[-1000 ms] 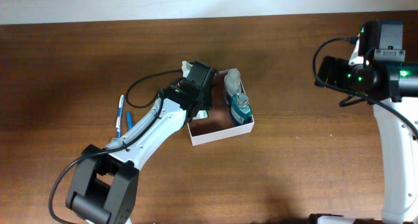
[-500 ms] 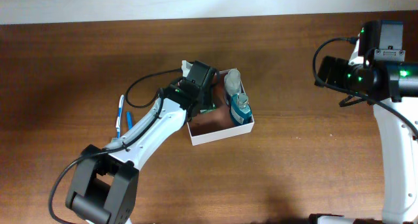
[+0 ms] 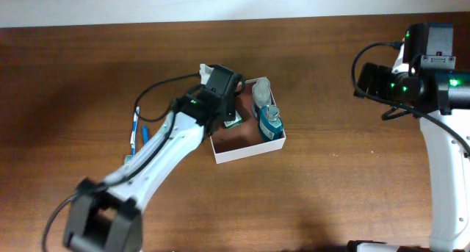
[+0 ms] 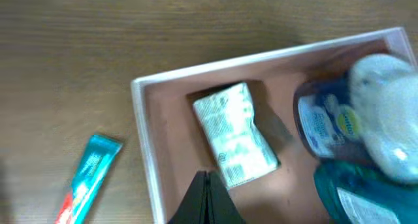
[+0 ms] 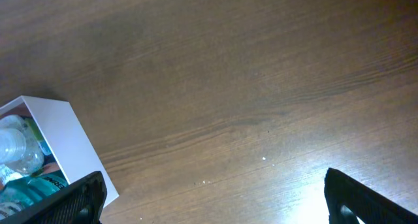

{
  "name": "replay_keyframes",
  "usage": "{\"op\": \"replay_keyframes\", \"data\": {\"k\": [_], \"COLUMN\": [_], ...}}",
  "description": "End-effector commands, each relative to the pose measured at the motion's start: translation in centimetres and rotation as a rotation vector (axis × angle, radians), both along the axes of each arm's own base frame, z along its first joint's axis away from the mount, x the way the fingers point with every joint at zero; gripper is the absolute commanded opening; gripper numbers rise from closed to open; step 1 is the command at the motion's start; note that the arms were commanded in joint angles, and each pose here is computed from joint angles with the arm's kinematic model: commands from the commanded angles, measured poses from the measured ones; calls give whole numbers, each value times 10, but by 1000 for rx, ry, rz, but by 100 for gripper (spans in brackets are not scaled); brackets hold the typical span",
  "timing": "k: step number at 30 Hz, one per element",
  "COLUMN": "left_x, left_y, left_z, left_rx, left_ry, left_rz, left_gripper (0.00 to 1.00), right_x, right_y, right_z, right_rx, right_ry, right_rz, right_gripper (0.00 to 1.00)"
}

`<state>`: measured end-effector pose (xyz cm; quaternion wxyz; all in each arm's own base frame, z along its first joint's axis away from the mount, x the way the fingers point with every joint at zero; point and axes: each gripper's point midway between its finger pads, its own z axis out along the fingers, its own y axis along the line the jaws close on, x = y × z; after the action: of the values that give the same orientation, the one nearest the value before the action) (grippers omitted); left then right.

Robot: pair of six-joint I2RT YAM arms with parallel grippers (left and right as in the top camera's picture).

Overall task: Pack container
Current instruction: 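Lower the soap box into the box's left side and release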

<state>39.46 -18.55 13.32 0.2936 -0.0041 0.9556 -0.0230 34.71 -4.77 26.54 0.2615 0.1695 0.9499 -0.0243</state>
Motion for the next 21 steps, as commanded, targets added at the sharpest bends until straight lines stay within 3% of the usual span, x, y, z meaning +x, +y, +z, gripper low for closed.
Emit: {"op": "replay_keyframes", "data": {"k": [1,11,21], "left_x": [-10,-97,-137], "left_y": [8,0,-12], "left_z": [45,12,5], "left_rx": [-28,-104,-35], "left_ry": [-53,353,461], "left_rz": [7,-120,-269], "left_gripper": [1,1,1], "right_x": [1,1,1], "right_y": [-3,-3,-3], "right_z": [3,3,3], "right_rx": [-3,-3,-3], "right_ry": [-9,-9,-9], "right_rz": [-12,-12,-12], "right_gripper": [98,98,98]}}
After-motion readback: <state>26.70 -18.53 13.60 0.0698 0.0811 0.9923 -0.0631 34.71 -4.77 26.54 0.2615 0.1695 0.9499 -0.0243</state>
